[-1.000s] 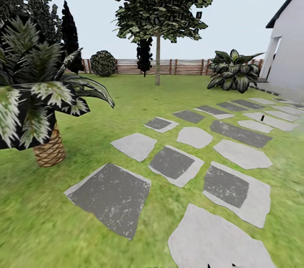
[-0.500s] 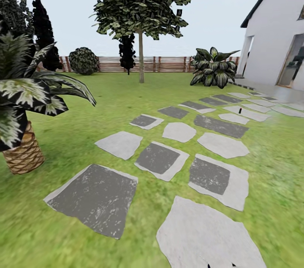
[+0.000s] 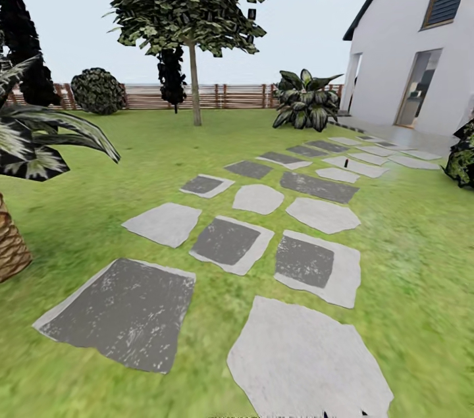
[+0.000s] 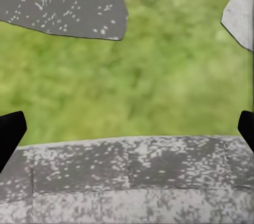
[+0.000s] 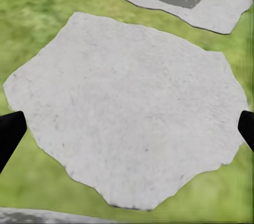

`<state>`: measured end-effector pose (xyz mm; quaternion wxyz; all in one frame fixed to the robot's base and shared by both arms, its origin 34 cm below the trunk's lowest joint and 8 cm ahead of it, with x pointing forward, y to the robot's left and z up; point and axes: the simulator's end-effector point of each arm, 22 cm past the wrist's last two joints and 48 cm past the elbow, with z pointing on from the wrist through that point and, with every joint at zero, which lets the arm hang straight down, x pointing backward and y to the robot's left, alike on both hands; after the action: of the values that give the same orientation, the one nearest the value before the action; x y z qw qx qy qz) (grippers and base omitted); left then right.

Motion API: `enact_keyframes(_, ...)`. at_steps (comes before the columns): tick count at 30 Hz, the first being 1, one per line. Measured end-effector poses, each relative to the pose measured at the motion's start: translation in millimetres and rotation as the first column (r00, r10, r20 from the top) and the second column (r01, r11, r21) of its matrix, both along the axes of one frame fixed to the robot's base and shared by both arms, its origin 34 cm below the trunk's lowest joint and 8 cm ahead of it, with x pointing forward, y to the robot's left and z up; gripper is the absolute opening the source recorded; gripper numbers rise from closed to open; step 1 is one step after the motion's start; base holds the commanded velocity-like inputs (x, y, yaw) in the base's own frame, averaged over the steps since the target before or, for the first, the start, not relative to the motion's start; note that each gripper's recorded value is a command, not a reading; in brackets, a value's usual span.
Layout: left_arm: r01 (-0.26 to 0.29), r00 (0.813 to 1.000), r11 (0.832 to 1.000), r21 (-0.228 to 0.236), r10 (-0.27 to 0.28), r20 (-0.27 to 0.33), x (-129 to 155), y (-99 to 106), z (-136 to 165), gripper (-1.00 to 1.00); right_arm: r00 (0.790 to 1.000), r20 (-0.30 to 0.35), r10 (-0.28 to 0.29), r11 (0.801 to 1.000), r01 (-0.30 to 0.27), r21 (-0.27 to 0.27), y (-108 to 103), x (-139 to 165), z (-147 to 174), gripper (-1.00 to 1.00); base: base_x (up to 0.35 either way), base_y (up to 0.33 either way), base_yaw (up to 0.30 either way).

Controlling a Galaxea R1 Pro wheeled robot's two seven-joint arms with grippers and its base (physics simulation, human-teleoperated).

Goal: In the garden, pick up the pesticide atomizer on the floor and spray pesticide onto both trees until each tree trunk is fully covered.

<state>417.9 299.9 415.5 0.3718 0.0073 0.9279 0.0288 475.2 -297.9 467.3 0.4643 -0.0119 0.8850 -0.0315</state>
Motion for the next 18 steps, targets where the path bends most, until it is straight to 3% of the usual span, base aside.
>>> enact_keyframes(18, -0.003, 1.000, 1.000, 0.003, 0.003, -0.022, -12.4, 1.0, -42.7, 1.00, 1.000, -0.022, 0.000, 1.000, 0.000, 0.000, 0.0, -11.2, -43.9, 1.00, 0.000, 0.000, -0.200)
